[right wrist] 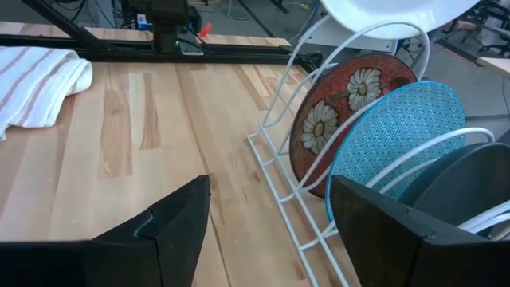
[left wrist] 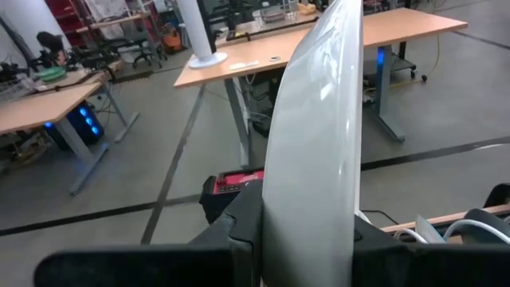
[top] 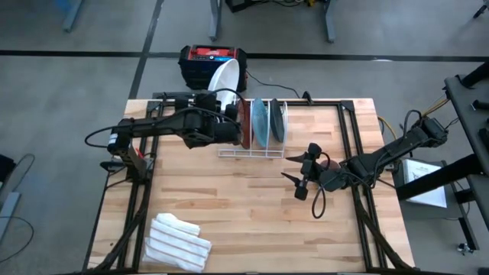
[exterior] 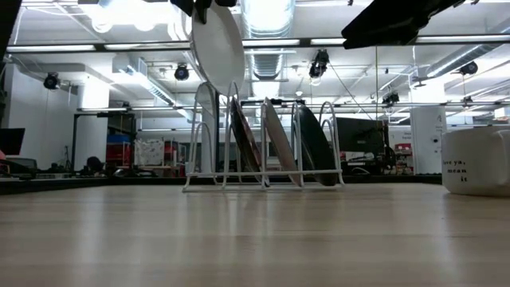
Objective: Sort dishes
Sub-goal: Put the white plate in the dish rack
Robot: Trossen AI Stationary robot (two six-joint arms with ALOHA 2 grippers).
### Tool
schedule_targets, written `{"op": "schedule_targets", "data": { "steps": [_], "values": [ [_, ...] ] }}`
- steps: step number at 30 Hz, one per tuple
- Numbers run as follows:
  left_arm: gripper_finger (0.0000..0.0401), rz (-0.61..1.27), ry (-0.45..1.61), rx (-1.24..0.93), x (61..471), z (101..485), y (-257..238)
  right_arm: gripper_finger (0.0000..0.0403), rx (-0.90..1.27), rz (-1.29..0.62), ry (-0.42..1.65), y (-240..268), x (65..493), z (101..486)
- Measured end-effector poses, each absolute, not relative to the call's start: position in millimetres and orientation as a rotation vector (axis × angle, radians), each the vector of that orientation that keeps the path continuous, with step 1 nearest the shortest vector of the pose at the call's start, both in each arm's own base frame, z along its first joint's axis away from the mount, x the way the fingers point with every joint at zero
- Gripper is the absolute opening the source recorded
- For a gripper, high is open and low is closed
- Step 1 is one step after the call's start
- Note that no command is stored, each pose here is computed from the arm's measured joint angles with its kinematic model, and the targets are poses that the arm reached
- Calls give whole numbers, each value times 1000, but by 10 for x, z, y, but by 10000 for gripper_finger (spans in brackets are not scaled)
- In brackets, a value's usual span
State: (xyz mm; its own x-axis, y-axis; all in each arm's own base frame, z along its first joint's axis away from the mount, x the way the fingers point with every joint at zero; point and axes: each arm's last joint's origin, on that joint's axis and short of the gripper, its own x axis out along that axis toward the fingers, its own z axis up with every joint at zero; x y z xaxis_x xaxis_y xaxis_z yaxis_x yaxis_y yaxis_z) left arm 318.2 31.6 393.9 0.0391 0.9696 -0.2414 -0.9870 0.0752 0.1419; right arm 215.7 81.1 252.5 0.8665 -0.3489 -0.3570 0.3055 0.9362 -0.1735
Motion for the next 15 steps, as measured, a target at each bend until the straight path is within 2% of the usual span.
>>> {"op": "schedule_targets", "data": {
  "steps": [15],
  "values": [
    [46, 1506, 290, -88, 3202, 3903, 314, 241, -113, -343, 394, 811, 2157, 2525]
  ]
}}
